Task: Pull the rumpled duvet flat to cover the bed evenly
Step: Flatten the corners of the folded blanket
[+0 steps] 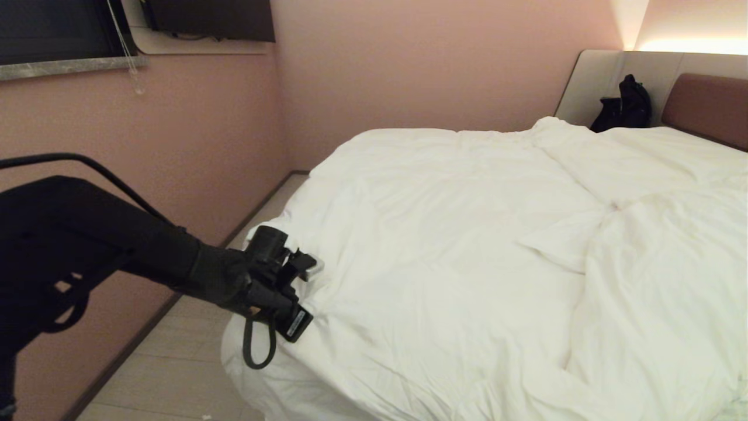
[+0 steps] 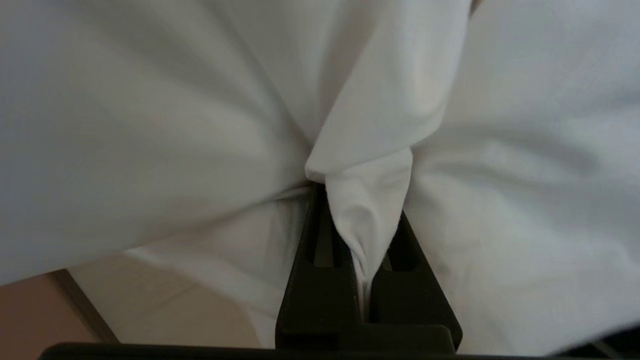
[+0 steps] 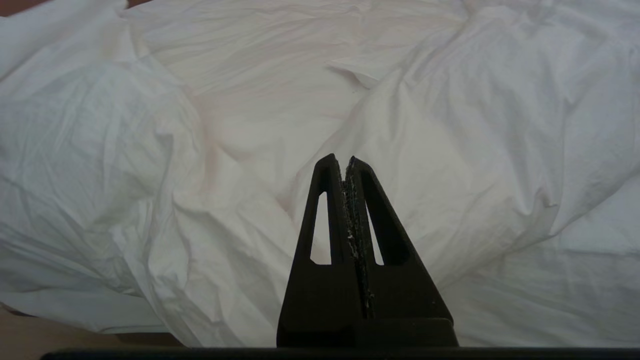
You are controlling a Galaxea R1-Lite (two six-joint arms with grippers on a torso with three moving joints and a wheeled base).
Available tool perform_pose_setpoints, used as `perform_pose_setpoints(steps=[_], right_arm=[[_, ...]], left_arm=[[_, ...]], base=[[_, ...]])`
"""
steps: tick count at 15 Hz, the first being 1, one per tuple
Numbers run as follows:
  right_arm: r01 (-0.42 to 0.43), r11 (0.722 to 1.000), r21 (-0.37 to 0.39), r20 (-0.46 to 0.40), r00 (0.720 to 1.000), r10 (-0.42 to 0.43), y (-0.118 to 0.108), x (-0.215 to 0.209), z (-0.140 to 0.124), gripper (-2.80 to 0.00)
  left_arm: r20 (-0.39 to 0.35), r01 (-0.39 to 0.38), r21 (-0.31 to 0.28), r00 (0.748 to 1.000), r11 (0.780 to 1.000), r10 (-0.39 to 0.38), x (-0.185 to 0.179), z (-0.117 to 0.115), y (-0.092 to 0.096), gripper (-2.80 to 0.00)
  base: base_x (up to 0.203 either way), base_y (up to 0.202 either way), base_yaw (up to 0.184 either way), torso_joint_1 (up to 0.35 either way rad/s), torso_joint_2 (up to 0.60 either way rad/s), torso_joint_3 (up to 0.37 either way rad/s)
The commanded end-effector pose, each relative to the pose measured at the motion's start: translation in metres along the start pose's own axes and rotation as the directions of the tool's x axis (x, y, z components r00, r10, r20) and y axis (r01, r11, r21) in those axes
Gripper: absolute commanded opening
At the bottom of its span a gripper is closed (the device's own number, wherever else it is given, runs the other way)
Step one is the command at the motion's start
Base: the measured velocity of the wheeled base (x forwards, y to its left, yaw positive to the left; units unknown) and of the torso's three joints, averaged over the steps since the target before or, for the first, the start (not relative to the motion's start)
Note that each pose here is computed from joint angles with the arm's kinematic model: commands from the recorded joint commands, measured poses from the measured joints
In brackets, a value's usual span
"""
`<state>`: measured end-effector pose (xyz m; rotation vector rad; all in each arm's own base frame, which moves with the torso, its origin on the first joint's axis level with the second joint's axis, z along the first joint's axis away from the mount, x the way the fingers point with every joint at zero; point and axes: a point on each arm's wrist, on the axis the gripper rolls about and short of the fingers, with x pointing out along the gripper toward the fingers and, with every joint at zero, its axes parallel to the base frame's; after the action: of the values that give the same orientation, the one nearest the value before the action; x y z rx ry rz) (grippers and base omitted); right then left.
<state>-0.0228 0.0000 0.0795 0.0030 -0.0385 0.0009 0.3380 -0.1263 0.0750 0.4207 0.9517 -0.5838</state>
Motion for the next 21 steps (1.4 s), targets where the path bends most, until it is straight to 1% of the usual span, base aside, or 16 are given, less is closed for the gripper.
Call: perform_pose_setpoints(steps=[1, 4, 5, 7, 10, 14, 15, 18, 19, 21], right_arm=[[-0.001, 1.0, 0.002, 0.001, 1.0, 0.001, 0.0, 0.0, 0.0, -2.8], [-0.001, 1.0, 0.002, 0.001, 1.0, 0.001, 0.0, 0.0, 0.0, -2.8], [-0.001, 1.0, 0.002, 0.001, 1.0, 0.001, 0.0, 0.0, 0.0, -2.8], [-0.001, 1.0, 0.002, 0.001, 1.0, 0.001, 0.0, 0.0, 0.0, -2.8], [-0.001, 1.0, 0.002, 0.001, 1.0, 0.001, 0.0, 0.0, 0.0, -2.8], [-0.001, 1.0, 0.0, 0.001, 1.0, 0.001, 0.0, 0.0, 0.0, -2.8], [-0.001, 1.0, 0.0, 0.001, 1.0, 0.001, 0.0, 0.0, 0.0, -2.8], [-0.001, 1.0, 0.0, 0.0, 1.0, 0.001, 0.0, 0.0, 0.0, -2.8], [-0.001, 1.0, 0.0, 0.0, 1.0, 0.001, 0.0, 0.0, 0.0, -2.8], [-0.001, 1.0, 0.0, 0.0, 1.0, 0.001, 0.0, 0.0, 0.0, -2.8]], left_arm=[[0.005, -0.002, 0.001, 1.0, 1.0, 0.002, -0.027, -0.013, -0.007, -2.8], [-0.021, 0.001, -0.001, 1.0, 1.0, -0.001, -0.026, -0.021, -0.009, -2.8], [-0.053, 0.01, -0.005, 0.999, 1.0, -0.01, -0.021, -0.028, -0.011, -2.8], [-0.087, 0.017, -0.01, 0.996, 1.0, -0.018, -0.012, -0.033, -0.012, -2.8], [-0.12, 0.013, -0.018, 0.993, 1.0, -0.015, 0.002, -0.039, -0.01, -2.8], [-0.066, -0.017, -0.017, 0.998, 1.0, 0.016, 0.023, -0.042, -0.005, -2.8], [-0.067, -0.024, -0.025, 0.998, 0.999, 0.022, 0.027, -0.042, -0.004, 0.0], [-0.054, -0.031, -0.03, 0.998, 0.999, 0.029, 0.02, -0.042, -0.004, 0.0], [-0.04, -0.035, -0.029, 0.999, 0.999, 0.034, 0.016, -0.041, -0.004, 0.0], [0.017, -0.054, -0.022, 0.998, 0.998, 0.054, -0.002, -0.04, -0.006, 0.0]], base=[[0.0, 0.0, 0.0, 0.0, 0.0, 0.0], [0.0, 0.0, 0.0, 0.0, 0.0, 0.0], [0.0, 0.0, 0.0, 0.0, 0.0, 0.0], [0.0, 0.0, 0.0, 0.0, 0.0, 0.0], [0.0, 0.0, 0.0, 0.0, 0.0, 0.0], [0.0, 0.0, 0.0, 0.0, 0.0, 0.0], [0.0, 0.0, 0.0, 0.0, 0.0, 0.0], [0.0, 0.0, 0.0, 0.0, 0.0, 0.0], [0.0, 0.0, 0.0, 0.0, 0.0, 0.0], [0.0, 0.0, 0.0, 0.0, 0.0, 0.0]])
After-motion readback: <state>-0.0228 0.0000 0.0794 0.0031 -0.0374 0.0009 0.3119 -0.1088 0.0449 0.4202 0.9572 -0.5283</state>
